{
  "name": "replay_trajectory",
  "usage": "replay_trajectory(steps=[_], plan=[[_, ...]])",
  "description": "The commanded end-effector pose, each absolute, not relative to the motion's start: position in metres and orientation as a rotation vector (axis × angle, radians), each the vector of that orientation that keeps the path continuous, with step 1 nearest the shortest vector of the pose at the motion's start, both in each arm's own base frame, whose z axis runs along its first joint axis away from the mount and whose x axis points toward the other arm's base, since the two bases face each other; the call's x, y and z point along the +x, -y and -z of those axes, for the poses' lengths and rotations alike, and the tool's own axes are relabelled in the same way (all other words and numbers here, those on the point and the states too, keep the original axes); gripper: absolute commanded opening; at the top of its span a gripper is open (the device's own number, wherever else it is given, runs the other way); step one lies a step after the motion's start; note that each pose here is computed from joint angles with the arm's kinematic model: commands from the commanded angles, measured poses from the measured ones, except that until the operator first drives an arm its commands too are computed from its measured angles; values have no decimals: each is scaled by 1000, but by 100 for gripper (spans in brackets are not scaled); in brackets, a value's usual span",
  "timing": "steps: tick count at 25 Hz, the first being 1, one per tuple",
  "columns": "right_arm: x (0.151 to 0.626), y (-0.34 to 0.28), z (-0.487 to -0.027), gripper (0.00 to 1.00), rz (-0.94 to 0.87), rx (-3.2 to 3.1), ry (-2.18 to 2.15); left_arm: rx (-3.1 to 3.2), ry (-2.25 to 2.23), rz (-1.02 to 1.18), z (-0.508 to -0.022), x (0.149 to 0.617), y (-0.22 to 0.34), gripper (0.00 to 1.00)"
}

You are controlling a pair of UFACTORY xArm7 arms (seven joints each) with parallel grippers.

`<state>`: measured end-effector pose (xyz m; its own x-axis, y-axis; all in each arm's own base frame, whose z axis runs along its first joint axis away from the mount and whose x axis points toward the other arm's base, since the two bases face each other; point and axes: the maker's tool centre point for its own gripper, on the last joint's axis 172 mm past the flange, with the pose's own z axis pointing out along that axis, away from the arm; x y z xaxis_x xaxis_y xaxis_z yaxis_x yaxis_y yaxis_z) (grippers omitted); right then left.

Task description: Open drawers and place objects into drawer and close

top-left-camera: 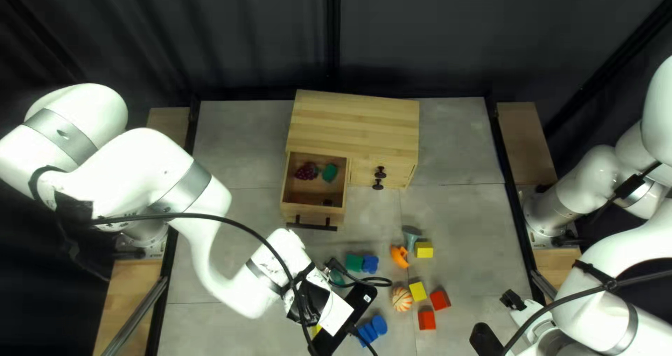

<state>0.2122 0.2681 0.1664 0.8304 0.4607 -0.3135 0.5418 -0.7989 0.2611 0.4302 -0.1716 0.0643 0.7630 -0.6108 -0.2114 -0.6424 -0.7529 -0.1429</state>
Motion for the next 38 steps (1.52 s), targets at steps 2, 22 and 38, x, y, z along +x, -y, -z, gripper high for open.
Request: replay_trajectory(steps=[2, 22, 38], plan=[[212, -268, -166, 100, 334, 2671, -756, -2770, -975, -238, -49, 427, 163, 100], [212, -268, -166, 100, 334, 2671, -756, -2817, -1002, -236, -10, 420, 145, 0], [212, -268, -166, 100, 334, 2671, -756, -2784, -944, -237, -135, 420, 171, 0]])
